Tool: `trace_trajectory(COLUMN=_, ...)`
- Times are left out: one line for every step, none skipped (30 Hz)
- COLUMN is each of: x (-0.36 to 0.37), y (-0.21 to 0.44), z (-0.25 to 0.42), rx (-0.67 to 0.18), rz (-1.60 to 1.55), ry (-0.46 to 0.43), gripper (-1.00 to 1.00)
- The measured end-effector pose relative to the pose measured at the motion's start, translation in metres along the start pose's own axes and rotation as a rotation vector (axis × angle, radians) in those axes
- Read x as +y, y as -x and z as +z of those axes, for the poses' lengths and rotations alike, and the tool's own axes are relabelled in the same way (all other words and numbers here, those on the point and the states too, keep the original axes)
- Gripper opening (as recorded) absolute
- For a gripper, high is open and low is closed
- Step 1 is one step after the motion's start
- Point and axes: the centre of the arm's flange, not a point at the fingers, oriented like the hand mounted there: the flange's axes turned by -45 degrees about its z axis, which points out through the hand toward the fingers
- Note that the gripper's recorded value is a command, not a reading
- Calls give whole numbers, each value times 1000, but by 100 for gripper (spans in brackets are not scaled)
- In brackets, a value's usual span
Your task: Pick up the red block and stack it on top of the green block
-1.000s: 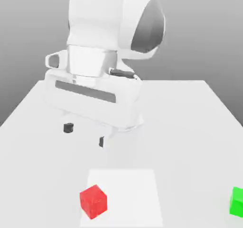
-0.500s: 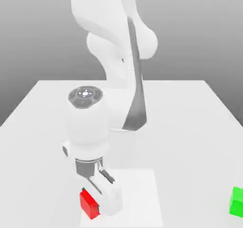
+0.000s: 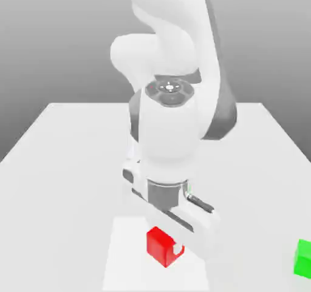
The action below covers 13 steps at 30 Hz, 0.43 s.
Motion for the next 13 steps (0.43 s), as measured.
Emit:
trace_trajectory(x=-19, y=16, z=-2, rx=0, rz=-30, ry=1, gripper=-100)
trace_trajectory(x=-37, y=33, z=-5, rx=1, rz=-60, ry=0, gripper=-100)
trace_trajectory(x=-54, y=52, z=-8, rx=3, rz=-89, ry=-1, gripper=-100)
trace_trajectory(x=-71, y=71, z=-11, rx=4, rz=-118, ry=-3, gripper=-100)
trace_trajectory(x=-87, y=91, z=-15, rx=6, rz=-146, ry=-6, gripper=-100)
trace_trajectory(x=-102, y=112, z=-16, rx=8, rz=-174, ry=-9, gripper=-100)
trace_trajectory(x=-118, y=132, z=-11, rx=10, rz=-202, ry=-12, gripper=-100)
trace_trajectory(x=-132, y=150, z=1, rx=12, rz=-226, ry=-14, gripper=-100)
trace_trajectory(x=-138, y=160, z=15, rx=13, rz=-239, ry=-15, gripper=-100)
trace_trajectory(x=-141, y=165, z=27, rx=13, rz=-245, ry=-15, gripper=100)
trace_trajectory(x=-141, y=165, z=27, rx=13, rz=-245, ry=-15, gripper=100)
trace_trajectory(x=-141, y=165, z=27, rx=13, rz=-245, ry=-15, gripper=100)
trace_trajectory(x=-141, y=165, z=27, rx=13, rz=-245, ry=-15, gripper=100)
